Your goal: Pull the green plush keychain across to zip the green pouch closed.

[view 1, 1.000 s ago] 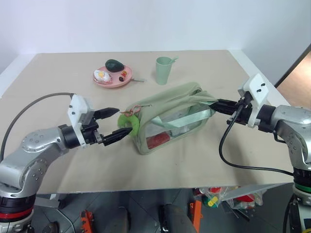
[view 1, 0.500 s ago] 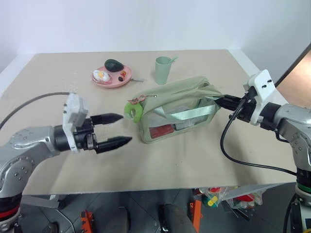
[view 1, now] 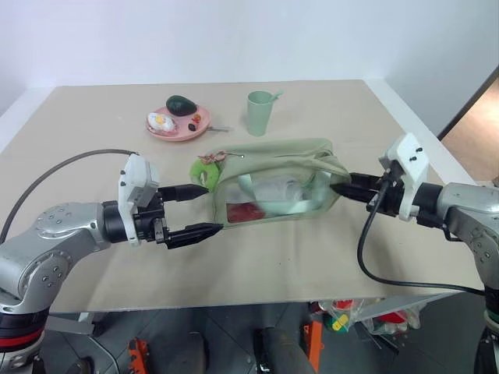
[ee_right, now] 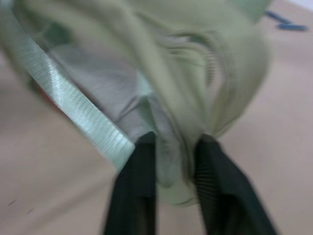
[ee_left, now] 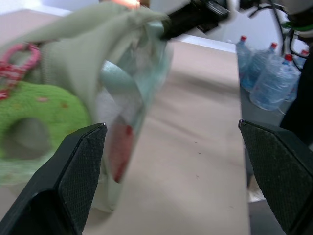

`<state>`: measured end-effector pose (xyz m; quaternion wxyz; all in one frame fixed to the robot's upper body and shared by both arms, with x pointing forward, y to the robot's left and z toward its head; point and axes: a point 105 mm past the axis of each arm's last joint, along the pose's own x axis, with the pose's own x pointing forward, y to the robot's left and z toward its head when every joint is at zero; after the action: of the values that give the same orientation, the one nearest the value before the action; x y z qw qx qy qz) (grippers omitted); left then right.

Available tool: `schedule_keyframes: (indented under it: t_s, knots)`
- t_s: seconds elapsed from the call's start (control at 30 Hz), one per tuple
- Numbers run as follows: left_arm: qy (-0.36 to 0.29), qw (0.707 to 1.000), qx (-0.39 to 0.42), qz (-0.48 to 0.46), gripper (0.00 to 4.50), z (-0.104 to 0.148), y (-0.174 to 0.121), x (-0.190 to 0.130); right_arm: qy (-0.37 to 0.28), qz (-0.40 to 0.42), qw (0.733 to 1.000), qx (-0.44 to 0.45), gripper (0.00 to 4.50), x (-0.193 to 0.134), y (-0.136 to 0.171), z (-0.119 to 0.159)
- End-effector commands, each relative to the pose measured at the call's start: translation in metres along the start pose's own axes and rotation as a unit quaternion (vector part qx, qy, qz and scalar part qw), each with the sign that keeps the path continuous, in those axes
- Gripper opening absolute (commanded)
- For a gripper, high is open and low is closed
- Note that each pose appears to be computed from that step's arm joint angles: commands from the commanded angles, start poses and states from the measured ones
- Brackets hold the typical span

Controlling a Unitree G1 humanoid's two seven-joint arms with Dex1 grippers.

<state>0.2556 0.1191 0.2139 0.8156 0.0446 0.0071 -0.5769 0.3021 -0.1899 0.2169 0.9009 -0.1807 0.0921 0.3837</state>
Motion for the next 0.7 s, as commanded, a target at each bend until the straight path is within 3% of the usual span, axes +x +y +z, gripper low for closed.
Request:
schedule_keyframes:
  t_s: [0.03, 0.47, 0.7]
  knots:
    - [-0.009, 1.000, 0.023, -0.007, 4.50, 0.006, -0.003, 0.003, -0.032, 0.000, 0.998, -0.048, 2.56, -0.007, 0.001, 0.017]
    - [-0.005, 0.999, 0.031, -0.011, 4.50, 0.002, -0.003, 0.007, -0.052, -0.033, 0.994, -0.095, 2.56, -0.015, -0.036, 0.014]
    - [-0.002, 0.999, 0.033, -0.004, 4.50, 0.001, -0.004, 0.005, -0.077, 0.000, 0.994, -0.080, 2.56, -0.007, -0.026, 0.025]
